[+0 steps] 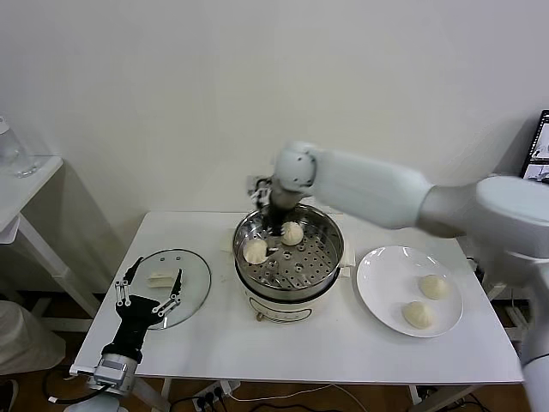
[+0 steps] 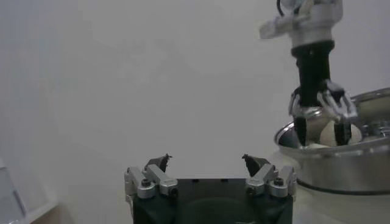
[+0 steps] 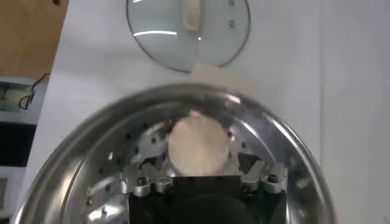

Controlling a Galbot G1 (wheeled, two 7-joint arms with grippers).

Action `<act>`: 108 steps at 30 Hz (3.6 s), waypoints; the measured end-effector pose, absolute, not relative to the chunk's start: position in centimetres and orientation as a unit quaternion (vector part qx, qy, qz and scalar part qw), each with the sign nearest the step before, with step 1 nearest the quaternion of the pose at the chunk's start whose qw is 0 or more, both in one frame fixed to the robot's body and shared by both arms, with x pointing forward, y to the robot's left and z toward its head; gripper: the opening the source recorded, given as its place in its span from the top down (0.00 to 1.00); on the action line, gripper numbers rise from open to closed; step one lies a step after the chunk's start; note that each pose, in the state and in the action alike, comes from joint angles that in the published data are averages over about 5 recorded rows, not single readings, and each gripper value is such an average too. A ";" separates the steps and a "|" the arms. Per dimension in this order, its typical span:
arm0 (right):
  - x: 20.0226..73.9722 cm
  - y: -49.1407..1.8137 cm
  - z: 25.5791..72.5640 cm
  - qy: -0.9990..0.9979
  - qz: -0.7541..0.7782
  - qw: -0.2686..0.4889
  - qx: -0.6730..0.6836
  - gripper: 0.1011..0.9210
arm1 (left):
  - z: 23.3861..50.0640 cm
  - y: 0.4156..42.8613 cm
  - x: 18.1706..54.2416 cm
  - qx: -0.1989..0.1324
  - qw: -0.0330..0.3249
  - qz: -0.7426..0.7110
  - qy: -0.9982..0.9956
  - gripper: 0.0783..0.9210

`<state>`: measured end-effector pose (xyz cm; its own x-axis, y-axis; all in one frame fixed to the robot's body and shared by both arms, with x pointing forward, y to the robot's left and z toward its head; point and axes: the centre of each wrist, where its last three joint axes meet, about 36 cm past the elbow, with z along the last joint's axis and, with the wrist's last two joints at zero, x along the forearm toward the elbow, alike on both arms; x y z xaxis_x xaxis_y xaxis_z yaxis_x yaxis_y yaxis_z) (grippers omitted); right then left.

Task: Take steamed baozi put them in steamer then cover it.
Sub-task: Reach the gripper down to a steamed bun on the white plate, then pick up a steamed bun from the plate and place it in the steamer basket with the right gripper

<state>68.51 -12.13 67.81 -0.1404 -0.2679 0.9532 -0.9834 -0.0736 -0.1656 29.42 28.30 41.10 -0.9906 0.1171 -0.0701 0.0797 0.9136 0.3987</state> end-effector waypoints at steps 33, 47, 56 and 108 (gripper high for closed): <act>59.5 -44.1 55.4 -0.537 0.492 0.467 0.502 0.12 | 40.8 26.9 28.7 0.053 0.046 0.203 0.977 0.12; 59.5 -43.4 50.2 -0.534 0.490 0.473 0.501 0.12 | 40.5 26.9 28.8 0.051 0.041 0.203 0.977 0.12; 59.7 -42.6 48.2 -0.528 0.487 0.477 0.507 0.12 | 40.3 27.1 29.0 0.049 0.038 0.204 0.977 0.12; 62.6 -36.3 69.4 -0.512 0.605 0.310 0.525 0.29 | 40.9 26.8 28.8 0.054 0.043 0.207 0.976 0.12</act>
